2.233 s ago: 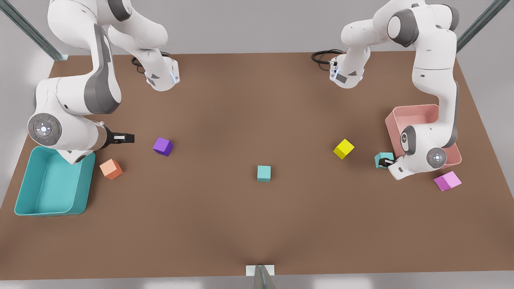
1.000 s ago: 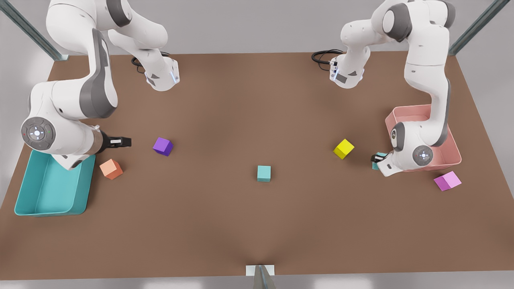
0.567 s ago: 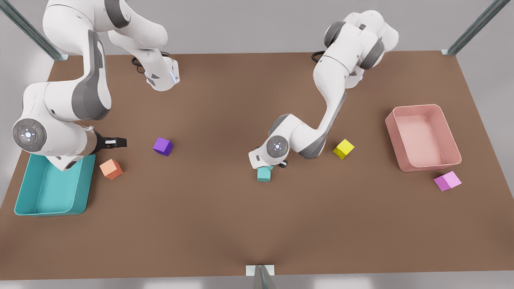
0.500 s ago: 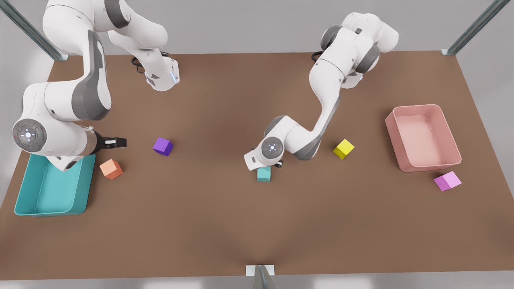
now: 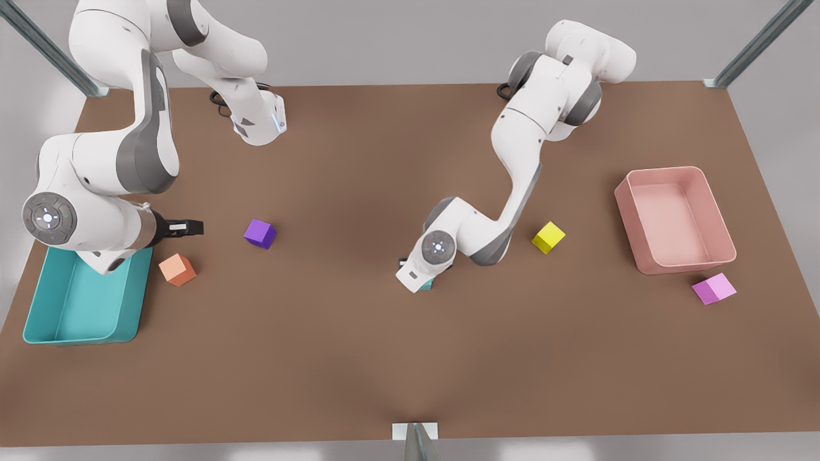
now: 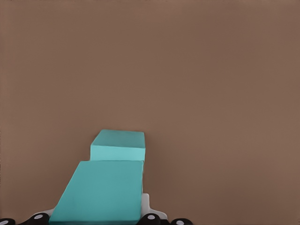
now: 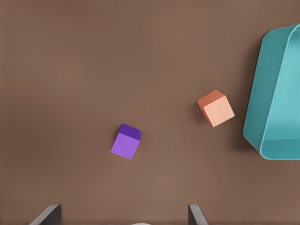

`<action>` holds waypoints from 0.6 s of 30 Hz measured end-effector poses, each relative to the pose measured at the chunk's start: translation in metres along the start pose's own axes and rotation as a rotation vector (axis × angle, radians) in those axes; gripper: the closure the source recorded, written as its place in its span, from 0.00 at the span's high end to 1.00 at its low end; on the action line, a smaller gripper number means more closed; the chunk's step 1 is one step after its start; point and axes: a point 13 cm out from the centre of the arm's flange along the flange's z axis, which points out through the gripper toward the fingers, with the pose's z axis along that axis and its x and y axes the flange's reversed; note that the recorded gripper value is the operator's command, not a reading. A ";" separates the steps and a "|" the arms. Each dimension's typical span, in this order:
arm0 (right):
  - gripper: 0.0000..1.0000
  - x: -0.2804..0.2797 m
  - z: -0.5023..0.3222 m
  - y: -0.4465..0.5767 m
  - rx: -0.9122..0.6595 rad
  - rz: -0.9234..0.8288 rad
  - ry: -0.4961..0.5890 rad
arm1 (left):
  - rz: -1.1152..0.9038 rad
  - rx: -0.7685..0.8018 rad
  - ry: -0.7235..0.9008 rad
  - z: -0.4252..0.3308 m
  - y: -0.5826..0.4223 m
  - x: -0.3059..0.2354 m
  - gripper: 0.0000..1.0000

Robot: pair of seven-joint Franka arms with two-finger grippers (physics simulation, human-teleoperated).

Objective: Stack the two blue cubes on top of each other

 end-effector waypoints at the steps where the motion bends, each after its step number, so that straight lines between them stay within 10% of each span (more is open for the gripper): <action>1: 1.00 0.000 0.000 0.000 0.000 -0.001 0.000 | -0.018 0.001 -0.001 0.002 0.001 -0.001 0.60; 5: 1.00 0.000 0.000 0.001 -0.001 -0.004 0.001 | -0.073 0.003 -0.006 0.005 -0.001 -0.002 0.62; 6: 1.00 0.000 0.000 0.002 0.000 -0.005 0.001 | -0.086 0.004 -0.006 0.006 -0.002 -0.002 0.97; 7: 1.00 -0.001 0.001 0.002 0.000 -0.005 0.001 | -0.097 0.006 -0.006 0.006 -0.002 -0.002 1.00; 18: 1.00 -0.003 -0.001 0.000 -0.001 -0.004 -0.004 | -0.187 0.028 -0.016 -0.020 -0.006 0.000 1.00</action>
